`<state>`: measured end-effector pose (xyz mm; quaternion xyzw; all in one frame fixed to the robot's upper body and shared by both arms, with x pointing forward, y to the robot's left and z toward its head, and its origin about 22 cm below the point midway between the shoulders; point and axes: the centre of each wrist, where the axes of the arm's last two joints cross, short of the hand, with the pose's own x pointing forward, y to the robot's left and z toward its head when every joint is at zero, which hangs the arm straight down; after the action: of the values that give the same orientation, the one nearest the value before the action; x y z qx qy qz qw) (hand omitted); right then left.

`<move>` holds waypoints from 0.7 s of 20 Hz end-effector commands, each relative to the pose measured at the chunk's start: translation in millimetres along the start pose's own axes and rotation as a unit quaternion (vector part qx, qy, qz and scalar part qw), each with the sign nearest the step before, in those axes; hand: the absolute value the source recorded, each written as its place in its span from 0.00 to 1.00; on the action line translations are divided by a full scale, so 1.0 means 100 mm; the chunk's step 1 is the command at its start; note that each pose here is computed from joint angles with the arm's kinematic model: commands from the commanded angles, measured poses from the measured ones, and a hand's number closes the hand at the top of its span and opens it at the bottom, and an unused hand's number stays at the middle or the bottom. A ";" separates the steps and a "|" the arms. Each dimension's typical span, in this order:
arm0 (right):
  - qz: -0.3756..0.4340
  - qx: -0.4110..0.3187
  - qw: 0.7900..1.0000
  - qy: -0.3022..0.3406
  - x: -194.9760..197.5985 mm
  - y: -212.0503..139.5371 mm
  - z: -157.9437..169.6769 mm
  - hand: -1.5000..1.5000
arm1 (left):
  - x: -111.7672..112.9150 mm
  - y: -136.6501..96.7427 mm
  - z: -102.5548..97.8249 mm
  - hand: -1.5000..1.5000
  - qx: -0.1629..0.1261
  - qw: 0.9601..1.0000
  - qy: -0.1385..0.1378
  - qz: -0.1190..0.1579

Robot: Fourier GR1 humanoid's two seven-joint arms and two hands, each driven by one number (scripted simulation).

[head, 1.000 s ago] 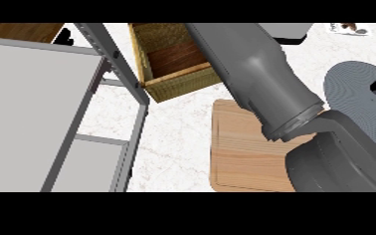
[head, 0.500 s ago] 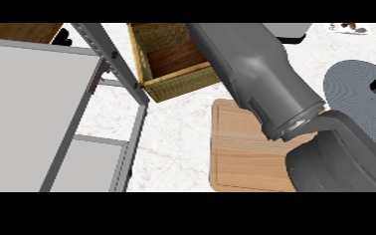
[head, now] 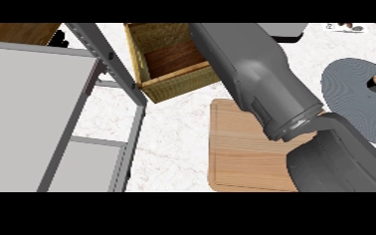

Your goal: Pick the can from the cutting board and place it in the basket

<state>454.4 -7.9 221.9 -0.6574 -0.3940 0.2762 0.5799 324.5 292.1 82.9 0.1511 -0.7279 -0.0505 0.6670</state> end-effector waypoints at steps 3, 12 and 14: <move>0.018 0.006 0.999 0.035 -0.02 0.10 0.03 1.00 | -0.17 -0.34 0.11 0.50 -0.060 0.997 0.038 0.038; 0.052 0.030 0.998 0.032 -0.08 0.26 0.02 1.00 | -0.16 -0.35 0.12 0.50 -0.052 0.997 0.035 0.037; 0.056 0.027 0.997 0.041 -0.09 0.29 0.02 1.00 | -0.13 -0.35 0.11 0.50 -0.053 0.997 0.032 0.038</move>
<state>455.2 -17.0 196.5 -0.6602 -0.3576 0.3111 0.5826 322.7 294.6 81.9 0.1542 -0.7260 -0.0490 0.6684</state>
